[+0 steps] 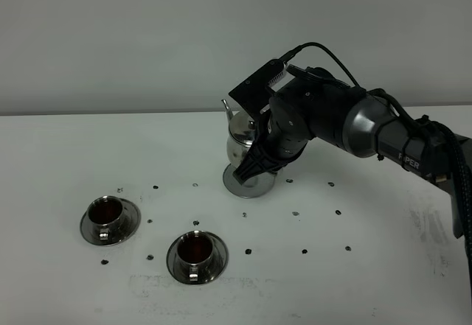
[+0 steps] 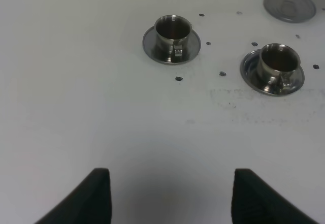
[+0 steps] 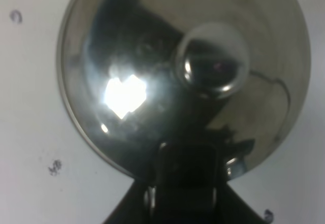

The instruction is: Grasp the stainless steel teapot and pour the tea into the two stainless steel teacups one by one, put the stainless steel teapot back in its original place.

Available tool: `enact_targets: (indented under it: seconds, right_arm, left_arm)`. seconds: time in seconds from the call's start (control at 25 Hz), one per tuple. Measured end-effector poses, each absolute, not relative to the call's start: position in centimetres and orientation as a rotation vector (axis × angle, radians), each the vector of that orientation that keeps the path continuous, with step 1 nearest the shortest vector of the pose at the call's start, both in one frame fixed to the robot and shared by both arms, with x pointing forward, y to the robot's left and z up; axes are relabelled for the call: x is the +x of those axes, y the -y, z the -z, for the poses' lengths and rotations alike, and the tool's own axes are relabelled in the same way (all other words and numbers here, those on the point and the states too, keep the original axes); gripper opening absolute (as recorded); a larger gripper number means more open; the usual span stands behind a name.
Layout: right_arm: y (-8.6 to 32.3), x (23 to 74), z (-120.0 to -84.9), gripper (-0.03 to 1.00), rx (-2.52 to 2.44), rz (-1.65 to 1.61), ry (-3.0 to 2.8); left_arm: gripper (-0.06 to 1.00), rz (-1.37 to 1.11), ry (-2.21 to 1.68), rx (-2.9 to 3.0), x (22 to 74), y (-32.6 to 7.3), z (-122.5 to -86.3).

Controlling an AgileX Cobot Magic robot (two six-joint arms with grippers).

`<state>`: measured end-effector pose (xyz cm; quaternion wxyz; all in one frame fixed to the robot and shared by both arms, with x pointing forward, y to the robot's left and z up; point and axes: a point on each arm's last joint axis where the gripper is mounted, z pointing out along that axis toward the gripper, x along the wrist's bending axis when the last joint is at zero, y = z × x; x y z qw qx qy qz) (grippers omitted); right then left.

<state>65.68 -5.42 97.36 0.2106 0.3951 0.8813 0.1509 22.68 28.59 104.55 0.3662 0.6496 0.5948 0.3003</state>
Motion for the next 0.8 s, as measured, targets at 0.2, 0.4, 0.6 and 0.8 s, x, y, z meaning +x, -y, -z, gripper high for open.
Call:
enact_targets:
  seconds: [0.2,0.4,0.6,0.8]
  right_arm:
    - [5.3,65.8,-96.3,0.2,1.108,-0.412,-2.464]
    - [5.1,66.1,-95.3,0.2,1.104,-0.411,-2.47]
    - [5.0,66.2,-93.9,0.2,1.109,-0.383,-2.489]
    - [4.9,66.3,-93.6,0.2,1.103,-0.391,-2.486]
  left_arm:
    - [0.57,-0.771,-1.53,1.669,22.7,-28.6,-104.5]
    - [0.57,-0.771,-1.53,1.669,22.7,-28.6,-104.5]
    - [0.57,-0.771,-1.53,1.669,22.7,-28.6,-104.5]
    - [0.57,-0.771,-1.53,1.669,22.7,-28.6,-104.5]
